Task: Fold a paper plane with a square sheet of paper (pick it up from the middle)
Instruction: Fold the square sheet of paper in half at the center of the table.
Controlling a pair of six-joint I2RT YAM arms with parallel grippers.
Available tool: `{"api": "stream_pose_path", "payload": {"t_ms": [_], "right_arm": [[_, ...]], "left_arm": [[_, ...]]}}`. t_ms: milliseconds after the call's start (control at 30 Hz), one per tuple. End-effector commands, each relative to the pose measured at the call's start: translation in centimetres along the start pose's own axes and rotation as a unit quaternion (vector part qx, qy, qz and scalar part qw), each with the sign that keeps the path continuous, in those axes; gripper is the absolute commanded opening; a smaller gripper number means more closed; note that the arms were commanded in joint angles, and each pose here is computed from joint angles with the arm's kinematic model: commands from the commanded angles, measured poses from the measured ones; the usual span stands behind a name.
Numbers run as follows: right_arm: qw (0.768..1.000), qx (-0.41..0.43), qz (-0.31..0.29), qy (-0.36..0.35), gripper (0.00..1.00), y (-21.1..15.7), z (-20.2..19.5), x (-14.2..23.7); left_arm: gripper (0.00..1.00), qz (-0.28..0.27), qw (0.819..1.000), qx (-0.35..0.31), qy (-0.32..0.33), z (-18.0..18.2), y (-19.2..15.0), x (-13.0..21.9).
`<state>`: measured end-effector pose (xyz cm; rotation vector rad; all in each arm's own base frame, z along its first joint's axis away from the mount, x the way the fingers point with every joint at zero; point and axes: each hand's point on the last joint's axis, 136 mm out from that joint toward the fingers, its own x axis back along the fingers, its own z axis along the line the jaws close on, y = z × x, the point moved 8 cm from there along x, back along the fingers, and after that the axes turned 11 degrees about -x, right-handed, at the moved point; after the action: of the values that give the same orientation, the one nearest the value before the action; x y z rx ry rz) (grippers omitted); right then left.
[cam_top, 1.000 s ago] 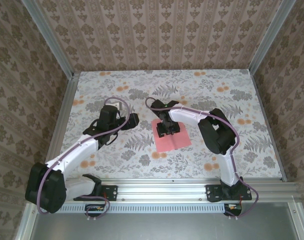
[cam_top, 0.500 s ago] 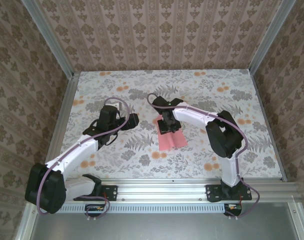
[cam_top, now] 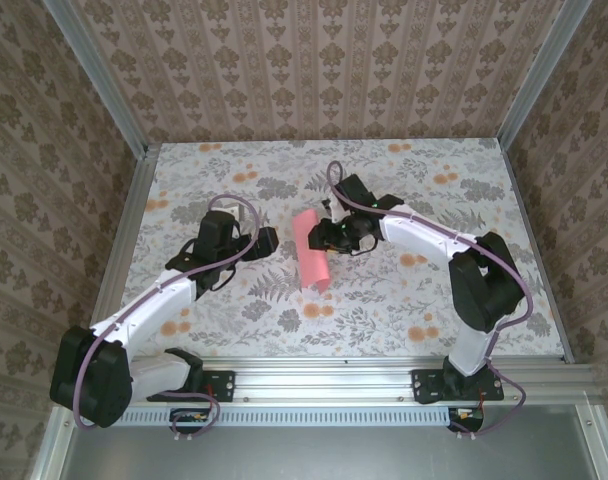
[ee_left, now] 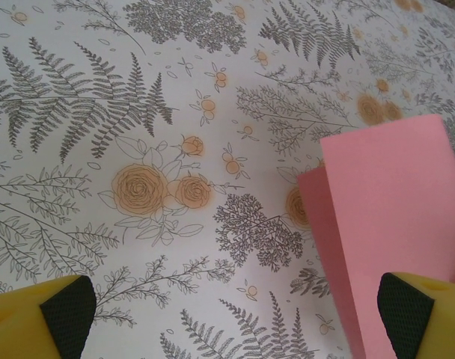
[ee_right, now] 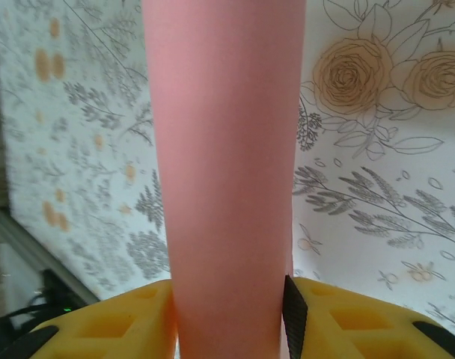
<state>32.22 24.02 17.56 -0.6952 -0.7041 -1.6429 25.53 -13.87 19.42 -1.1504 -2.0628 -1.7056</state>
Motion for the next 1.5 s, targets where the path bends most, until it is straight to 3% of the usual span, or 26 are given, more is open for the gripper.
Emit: {"api": "stream_pose_path", "payload": {"t_ms": [0,300,400,500,700,967,1200,1467], "right_arm": [[0.996,-0.05,0.015,0.075,0.43,0.7,-0.6,-0.8],[0.997,-0.075,0.011,-0.02,0.5,0.4,-6.0,-2.4],[0.996,-0.074,0.01,-0.049,0.58,0.1,-7.1,-2.2],[0.996,-0.066,0.01,-0.06,0.59,-0.2,-7.6,-2.1],[0.994,-0.047,0.017,-0.093,0.64,-0.5,-8.3,-1.9],[0.988,-0.033,0.009,-0.152,0.64,-0.5,-9.4,-1.3],[0.988,-0.079,-0.031,-0.133,0.63,-0.3,-9.3,-1.4],[0.991,-0.075,-0.012,-0.113,0.63,-0.5,-8.9,-2.4]], "left_arm": [[1.0,-0.005,1.0,-0.004,-0.03,-0.8,1.0,0.5],[1.0,0.032,0.995,-0.035,-0.083,-3.7,1.0,-1.3],[1.0,0.039,0.995,-0.033,-0.089,-4.3,0.9,-2.1],[0.98,0.046,0.994,-0.019,-0.095,-4.8,0.8,-2.9],[0.88,0.068,0.992,0.017,-0.106,-5.1,0.0,-4.7],[0.76,0.087,0.99,0.03,-0.107,-5.7,-0.7,-5.7],[0.71,0.092,0.99,0.038,-0.096,-5.9,-1.0,-6.2],[0.7,0.093,0.991,0.026,-0.089,-5.8,-1.0,-6.0]]}}
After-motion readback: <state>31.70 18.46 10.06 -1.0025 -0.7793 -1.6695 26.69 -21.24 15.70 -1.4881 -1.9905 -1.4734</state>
